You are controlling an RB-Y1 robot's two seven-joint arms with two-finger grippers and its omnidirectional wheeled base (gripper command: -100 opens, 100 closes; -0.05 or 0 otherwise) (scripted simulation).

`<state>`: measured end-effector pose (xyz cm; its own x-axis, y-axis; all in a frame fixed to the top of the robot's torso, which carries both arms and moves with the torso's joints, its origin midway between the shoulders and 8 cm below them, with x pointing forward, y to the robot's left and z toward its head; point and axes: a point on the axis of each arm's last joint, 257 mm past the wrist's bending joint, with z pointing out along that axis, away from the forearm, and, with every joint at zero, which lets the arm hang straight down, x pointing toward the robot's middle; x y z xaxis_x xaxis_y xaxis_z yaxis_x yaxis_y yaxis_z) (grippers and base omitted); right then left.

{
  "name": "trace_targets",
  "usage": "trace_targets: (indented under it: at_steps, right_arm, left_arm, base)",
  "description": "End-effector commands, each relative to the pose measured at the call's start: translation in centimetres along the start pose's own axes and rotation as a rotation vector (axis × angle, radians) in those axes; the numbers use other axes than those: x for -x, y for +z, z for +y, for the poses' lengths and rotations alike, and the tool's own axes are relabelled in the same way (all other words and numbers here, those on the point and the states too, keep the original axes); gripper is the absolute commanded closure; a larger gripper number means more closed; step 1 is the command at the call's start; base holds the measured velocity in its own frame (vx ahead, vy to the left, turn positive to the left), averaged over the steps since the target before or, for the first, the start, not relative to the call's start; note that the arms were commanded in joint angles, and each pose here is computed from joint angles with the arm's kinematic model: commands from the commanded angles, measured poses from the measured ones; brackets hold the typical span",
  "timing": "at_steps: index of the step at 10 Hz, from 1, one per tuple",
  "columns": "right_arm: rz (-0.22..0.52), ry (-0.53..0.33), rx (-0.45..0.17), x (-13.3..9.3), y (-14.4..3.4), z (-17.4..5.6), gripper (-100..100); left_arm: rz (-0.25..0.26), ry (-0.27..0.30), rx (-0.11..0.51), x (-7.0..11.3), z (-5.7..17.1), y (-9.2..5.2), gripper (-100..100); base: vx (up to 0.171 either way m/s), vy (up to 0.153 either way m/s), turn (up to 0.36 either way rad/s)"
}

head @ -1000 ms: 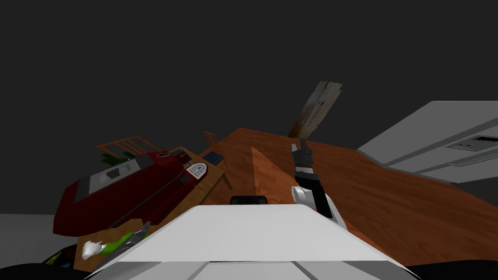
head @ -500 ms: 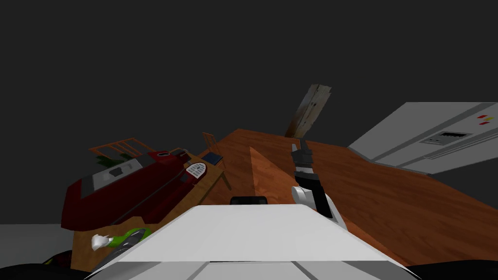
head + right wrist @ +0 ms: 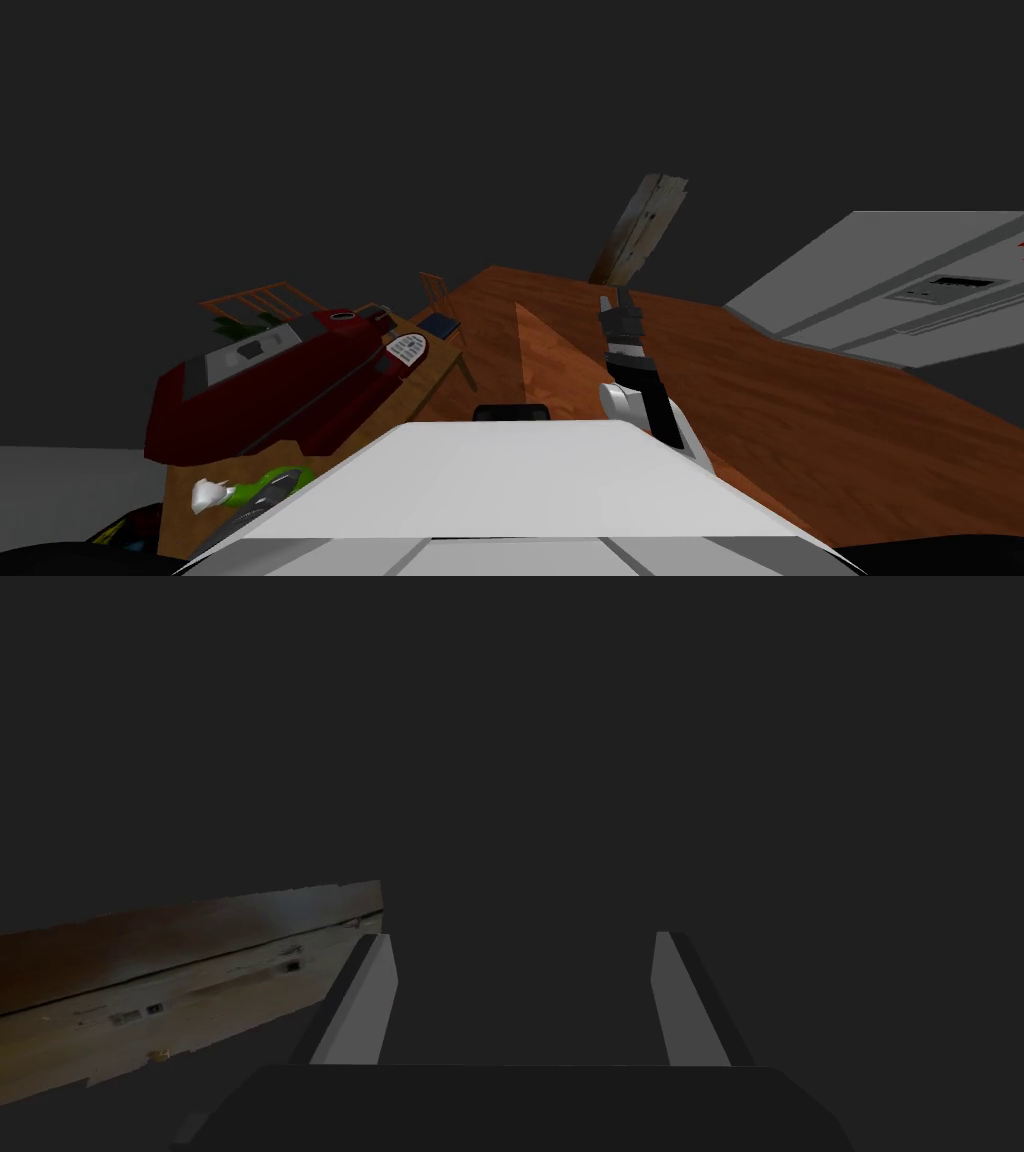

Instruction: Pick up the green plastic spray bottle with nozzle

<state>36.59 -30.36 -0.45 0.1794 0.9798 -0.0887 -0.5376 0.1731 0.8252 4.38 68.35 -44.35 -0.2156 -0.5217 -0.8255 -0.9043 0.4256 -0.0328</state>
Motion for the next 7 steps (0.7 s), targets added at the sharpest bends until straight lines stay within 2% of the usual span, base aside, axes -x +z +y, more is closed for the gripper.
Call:
trace_targets:
  at_steps: [1,4,5,6,7]
  right_arm:
    - [0.0,0.0,0.0,0.0,0.0,0.0,0]
    - [0.0,0.0,0.0,0.0,0.0,0.0,0]
    - [0.0,0.0,0.0,0.0,0.0,0.0,0]
    - [0.0,0.0,0.0,0.0,0.0,0.0,0]
    - [0.0,0.0,0.0,0.0,0.0,0.0,0]
  left_arm:
    - [0.001,0.018,-0.028,0.0,-0.7,-0.5,100]
    - [0.003,0.074,-0.11,-0.1,-2.7,-1.7,100]
    - [0.004,0.085,-0.126,-0.2,-3.0,-2.0,100]
    - [0.003,0.076,-0.111,-0.1,-2.7,-1.7,100]
    - [0.004,0.077,-0.115,-0.2,-2.7,-1.8,0]
  base:
    - [0.119,0.006,0.281]
    - [0.151,-0.003,0.32]
    - [0.14,-0.004,0.29]
    - [0.059,-0.006,0.055]
    - [0.011,-0.003,-0.011]
